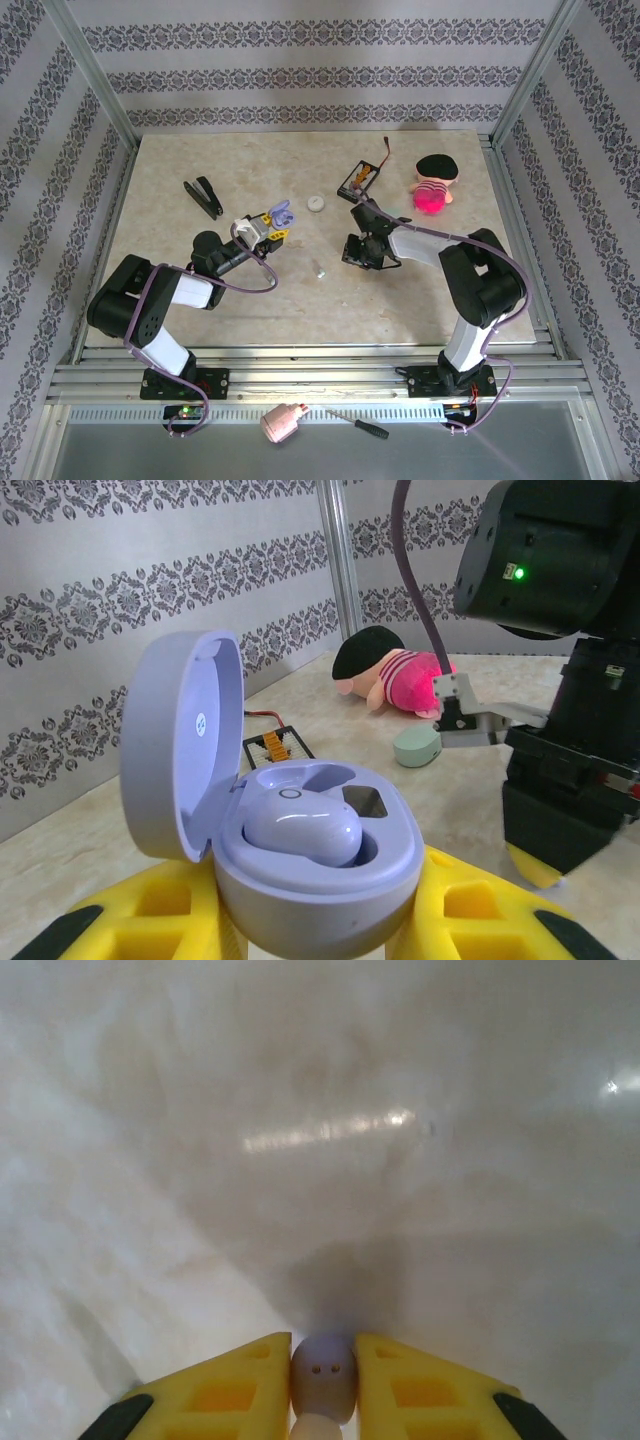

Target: Insert the wireless bluetooth earbuds into the charging case

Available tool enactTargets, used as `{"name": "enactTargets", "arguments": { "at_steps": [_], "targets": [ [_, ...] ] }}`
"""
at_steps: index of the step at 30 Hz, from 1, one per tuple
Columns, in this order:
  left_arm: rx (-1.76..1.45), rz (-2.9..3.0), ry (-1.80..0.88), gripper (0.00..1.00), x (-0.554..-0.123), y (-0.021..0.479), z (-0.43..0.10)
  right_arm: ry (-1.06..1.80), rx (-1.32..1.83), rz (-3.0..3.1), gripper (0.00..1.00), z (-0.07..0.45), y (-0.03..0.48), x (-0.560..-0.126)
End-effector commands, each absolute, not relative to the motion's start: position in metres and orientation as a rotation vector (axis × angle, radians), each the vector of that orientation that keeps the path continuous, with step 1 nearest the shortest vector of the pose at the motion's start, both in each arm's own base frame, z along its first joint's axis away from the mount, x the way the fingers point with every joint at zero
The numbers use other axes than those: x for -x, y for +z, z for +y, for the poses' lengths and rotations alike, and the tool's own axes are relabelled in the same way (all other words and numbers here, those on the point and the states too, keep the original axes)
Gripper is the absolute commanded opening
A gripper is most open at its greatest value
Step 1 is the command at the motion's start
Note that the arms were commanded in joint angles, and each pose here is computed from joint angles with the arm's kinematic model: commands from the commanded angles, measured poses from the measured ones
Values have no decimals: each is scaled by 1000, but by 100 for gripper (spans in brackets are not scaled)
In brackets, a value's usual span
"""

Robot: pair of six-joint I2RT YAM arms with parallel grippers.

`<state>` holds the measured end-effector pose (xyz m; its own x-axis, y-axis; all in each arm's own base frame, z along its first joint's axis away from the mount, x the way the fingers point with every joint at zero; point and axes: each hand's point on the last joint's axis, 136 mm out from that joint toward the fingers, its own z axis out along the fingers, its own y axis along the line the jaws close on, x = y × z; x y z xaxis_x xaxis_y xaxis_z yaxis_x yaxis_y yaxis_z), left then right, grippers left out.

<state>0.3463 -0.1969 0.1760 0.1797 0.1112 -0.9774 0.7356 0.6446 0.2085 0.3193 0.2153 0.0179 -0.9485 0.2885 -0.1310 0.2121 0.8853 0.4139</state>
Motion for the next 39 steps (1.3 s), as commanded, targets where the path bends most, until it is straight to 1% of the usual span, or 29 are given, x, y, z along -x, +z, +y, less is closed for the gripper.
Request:
{"name": "enactTargets", "arguments": {
  "at_steps": [1, 9, 13, 20, 26, 34, 39],
  "targets": [
    [-790, 1328, -500, 15, -344, 182, -192, 609, -447, 2875, 22, 215, 7, -321],
    [-791, 1333, -491, 15, -346, 181, -191, 548, -442, 2878, 35, 195, 17, -310],
    [-791, 1329, -498, 15, -345, 181, -192, 543, -417, 2879, 37, 193, 22, -308],
    [-788, 1330, -490, 15, -345, 181, -191, 471, -370, 2919, 36, 187, 22, -300],
    [-789, 1332, -487, 15, -346, 180, -191, 405, -358, 2921, 29, 176, 29, -293],
    [-790, 1329, -491, 15, -346, 181, -192, 382, -369, 2928, 29, 168, 28, -286],
    [-789, 1327, -501, 15, -346, 182, -193, 347, -379, 2932, 26, 162, 24, -286]
  ]
}}
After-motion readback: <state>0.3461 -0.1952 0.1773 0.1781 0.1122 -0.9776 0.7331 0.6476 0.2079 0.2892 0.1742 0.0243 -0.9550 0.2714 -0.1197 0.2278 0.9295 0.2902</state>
